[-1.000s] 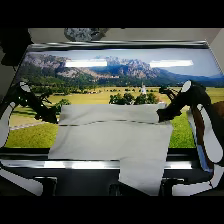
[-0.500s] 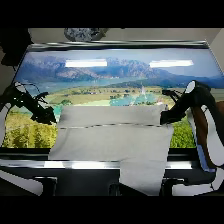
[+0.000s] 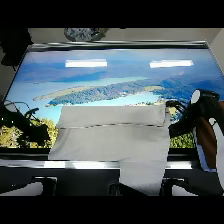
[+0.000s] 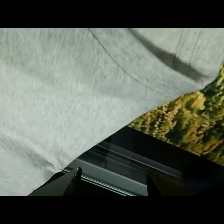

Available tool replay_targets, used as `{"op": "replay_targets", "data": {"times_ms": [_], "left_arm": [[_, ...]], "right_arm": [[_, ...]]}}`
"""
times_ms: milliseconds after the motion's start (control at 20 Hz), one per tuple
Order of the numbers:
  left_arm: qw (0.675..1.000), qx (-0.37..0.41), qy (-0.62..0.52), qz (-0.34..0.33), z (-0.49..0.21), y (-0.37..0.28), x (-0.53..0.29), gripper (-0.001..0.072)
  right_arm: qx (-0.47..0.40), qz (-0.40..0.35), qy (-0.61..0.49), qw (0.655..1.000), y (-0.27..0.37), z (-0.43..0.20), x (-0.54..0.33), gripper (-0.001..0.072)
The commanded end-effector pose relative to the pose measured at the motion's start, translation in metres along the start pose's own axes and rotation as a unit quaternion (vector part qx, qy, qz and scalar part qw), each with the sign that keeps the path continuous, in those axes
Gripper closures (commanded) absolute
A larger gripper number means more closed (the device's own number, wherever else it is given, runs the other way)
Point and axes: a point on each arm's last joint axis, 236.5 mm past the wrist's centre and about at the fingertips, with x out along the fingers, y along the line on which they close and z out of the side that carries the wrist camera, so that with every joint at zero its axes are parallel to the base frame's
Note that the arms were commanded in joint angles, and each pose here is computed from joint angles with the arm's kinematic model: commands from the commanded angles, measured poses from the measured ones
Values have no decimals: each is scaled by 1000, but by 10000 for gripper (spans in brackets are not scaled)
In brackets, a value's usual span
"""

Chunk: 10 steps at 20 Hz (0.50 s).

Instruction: Fold the shirts.

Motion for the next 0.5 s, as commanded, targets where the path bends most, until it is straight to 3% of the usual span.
{"op": "replay_targets", "data": {"times_ms": [0,100,450], "left_arm": [[1000,20,13,20,-38,15,34,314],[998,26,25,43,-49,27,39,311],[1000,14,19,-3,-52,10,66,311]], "right_arm": [[-5,-1,19,1000,4,-17,16,210],[-8,1,21,1000,5,-18,19,210],[-7,1,15,1000,5,-16,18,210]]}}
